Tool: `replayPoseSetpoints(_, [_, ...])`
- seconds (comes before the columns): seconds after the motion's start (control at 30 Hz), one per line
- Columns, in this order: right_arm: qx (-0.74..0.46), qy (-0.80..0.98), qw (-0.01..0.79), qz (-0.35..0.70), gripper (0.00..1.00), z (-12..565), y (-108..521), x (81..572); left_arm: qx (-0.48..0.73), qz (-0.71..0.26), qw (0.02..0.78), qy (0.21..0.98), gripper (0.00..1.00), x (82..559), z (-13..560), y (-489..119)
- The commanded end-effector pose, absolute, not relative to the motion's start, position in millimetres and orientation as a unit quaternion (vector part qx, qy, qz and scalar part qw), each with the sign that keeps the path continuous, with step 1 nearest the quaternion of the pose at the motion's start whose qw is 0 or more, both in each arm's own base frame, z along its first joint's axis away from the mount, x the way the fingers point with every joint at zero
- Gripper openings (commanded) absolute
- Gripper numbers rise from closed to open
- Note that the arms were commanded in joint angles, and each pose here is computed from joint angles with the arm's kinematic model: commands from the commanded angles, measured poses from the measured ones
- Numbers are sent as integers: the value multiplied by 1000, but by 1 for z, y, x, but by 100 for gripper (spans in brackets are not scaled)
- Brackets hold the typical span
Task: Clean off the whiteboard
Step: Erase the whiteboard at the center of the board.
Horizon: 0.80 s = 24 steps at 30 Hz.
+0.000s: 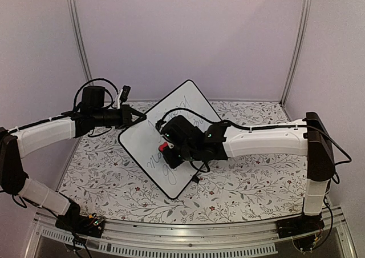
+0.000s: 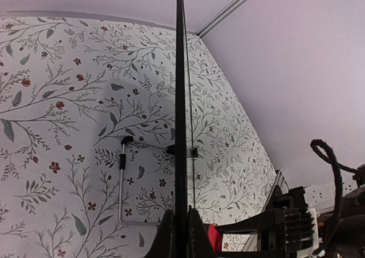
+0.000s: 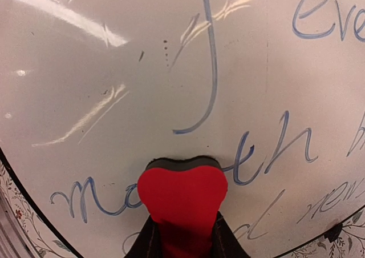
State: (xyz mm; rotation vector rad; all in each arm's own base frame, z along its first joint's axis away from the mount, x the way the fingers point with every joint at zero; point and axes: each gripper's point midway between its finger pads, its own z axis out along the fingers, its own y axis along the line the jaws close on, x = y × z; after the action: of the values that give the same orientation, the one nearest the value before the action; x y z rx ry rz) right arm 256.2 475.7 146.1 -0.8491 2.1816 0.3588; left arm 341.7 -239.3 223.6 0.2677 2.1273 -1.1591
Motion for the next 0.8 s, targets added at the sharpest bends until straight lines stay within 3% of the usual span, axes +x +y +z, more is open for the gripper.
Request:
replayPoseSetpoints(0.0, [-328,853,387,126,10,156,475,268,144,-464,366,794,0,332,244,-252])
replayPoseSetpoints(0.77, [-327,823,442,140,10,206,514,321,145,-463,365,794,0,333,243,-253])
